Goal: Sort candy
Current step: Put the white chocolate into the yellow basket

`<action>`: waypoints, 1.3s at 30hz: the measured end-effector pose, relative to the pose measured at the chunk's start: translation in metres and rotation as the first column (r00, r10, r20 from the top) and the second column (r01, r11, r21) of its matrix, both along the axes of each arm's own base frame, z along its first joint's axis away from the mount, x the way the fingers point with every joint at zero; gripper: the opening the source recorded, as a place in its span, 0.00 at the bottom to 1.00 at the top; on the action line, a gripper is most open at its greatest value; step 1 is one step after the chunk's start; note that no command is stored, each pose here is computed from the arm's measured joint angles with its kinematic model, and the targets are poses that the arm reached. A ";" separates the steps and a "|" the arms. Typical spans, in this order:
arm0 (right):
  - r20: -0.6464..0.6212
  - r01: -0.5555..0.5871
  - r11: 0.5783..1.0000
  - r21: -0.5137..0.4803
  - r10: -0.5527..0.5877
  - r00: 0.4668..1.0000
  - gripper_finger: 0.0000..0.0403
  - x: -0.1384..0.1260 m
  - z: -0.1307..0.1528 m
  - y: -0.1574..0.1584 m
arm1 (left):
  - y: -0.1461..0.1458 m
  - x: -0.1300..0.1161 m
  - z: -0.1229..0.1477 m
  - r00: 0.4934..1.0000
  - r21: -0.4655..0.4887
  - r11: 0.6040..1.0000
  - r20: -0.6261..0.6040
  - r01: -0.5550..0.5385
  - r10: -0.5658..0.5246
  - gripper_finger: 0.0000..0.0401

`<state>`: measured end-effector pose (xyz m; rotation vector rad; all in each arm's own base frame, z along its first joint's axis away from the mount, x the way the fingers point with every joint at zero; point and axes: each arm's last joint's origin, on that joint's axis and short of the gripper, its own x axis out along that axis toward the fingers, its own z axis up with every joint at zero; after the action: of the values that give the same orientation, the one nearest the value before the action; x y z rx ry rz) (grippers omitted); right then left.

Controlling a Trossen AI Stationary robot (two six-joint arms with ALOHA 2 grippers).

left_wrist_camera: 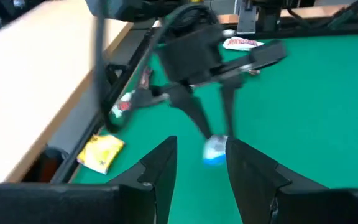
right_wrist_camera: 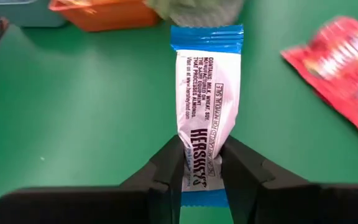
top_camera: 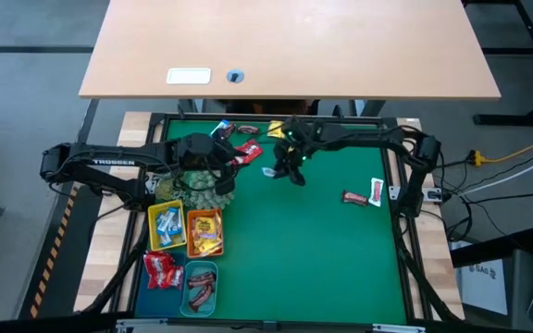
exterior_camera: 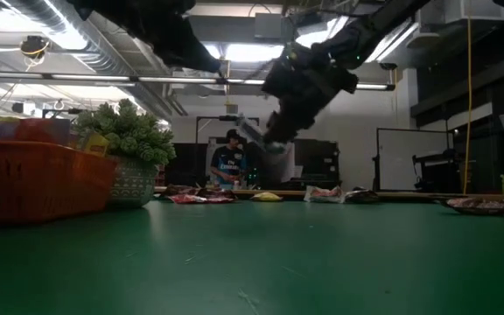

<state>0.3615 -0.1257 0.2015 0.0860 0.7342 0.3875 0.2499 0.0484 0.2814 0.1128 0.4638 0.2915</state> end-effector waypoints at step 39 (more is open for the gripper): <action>0.276 -0.105 0.956 0.273 0.026 0.961 0.22 0.040 0.041 0.054 | -0.038 0.003 -0.003 0.879 0.232 0.848 -0.140 0.477 -0.457 0.33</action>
<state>0.4020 -0.0720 0.2423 0.2766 0.4075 0.5568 0.2531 0.0108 0.2784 0.4904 0.4603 -0.1384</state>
